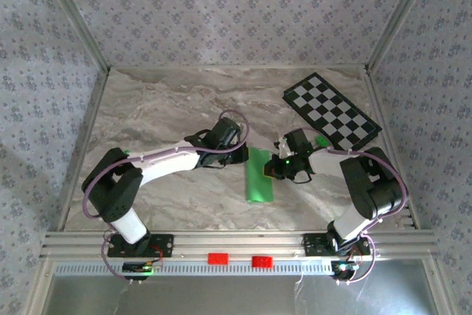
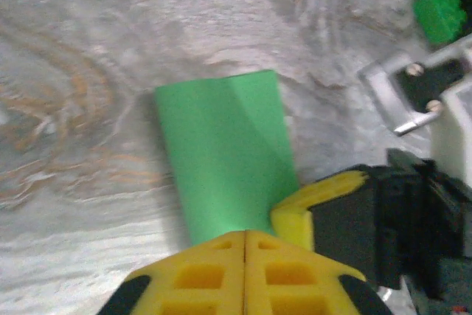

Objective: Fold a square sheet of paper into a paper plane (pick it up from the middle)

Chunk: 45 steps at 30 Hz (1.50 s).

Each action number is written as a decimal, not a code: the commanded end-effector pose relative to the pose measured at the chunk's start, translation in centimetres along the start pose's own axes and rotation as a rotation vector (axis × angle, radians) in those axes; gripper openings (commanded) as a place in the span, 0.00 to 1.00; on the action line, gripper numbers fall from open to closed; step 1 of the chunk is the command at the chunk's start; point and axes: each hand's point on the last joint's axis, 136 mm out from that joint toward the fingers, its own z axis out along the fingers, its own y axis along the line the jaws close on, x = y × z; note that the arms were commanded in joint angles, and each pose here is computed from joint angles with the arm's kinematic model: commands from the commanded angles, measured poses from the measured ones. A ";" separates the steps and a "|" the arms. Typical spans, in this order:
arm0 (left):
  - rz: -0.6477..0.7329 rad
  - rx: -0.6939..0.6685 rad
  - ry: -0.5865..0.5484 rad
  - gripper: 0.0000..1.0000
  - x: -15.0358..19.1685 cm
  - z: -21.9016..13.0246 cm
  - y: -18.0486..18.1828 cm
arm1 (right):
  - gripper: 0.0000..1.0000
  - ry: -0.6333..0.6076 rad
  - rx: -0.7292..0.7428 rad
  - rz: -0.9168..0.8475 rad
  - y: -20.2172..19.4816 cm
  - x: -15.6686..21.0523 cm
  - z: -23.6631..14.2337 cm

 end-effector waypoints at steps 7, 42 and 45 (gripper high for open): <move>-0.067 0.230 0.166 0.00 1.0 3.0 -2.0 | 0.00 0.081 0.207 0.081 -5.5 3.0 0.8; -0.035 0.145 0.262 0.00 1.7 4.7 2.1 | 0.00 0.089 0.227 0.103 -6.7 3.7 0.8; -0.050 0.180 0.260 0.00 1.0 5.1 2.2 | 0.00 0.089 0.227 0.104 -6.7 3.7 0.8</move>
